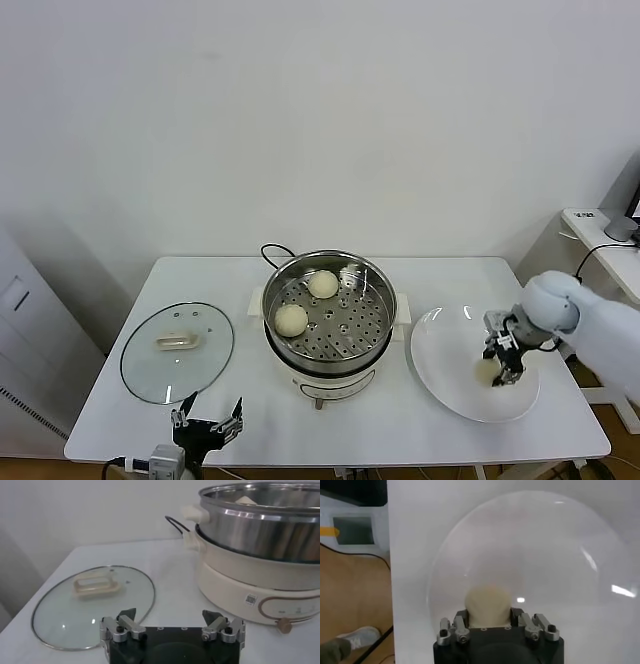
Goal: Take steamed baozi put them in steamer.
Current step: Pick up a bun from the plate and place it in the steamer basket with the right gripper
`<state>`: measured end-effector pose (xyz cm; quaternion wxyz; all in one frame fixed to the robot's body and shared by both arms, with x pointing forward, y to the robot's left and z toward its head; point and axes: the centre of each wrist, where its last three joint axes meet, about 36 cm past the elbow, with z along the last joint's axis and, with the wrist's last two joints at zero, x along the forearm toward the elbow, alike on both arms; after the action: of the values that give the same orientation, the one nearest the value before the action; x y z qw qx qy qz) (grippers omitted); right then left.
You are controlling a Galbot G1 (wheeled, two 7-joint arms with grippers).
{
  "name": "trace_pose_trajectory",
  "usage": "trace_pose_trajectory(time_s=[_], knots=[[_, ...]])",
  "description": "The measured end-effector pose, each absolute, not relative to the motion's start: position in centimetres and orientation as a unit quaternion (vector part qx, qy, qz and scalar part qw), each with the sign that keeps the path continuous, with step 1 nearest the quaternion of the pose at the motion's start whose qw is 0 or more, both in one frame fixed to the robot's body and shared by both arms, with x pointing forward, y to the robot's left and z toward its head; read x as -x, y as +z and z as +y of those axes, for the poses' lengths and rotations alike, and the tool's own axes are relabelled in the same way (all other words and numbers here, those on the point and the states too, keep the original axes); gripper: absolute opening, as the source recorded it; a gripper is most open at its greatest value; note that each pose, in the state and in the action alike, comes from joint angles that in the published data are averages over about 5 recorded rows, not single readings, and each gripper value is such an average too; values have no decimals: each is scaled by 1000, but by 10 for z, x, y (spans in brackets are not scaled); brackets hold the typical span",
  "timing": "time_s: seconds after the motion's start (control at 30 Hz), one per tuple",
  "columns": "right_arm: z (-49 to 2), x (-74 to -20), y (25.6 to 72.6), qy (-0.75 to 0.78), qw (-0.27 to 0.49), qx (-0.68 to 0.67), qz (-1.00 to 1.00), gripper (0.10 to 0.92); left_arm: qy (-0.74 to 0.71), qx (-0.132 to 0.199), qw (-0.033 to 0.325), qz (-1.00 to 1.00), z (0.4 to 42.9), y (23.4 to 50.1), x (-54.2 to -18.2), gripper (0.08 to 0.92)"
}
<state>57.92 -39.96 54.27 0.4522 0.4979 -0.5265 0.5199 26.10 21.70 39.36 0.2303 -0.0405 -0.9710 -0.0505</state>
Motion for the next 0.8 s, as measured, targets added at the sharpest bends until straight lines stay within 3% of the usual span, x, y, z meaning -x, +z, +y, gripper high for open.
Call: trace_pose_trajectory(time_s=[0.43, 0.8], knots=[[-314, -648, 700, 551, 370, -521, -537, 510, -72, 25, 209, -975, 219, 403, -263, 823], [-223, -682, 726, 574, 250, -656, -421, 542, -83, 21, 202, -976, 218, 406, -263, 823]])
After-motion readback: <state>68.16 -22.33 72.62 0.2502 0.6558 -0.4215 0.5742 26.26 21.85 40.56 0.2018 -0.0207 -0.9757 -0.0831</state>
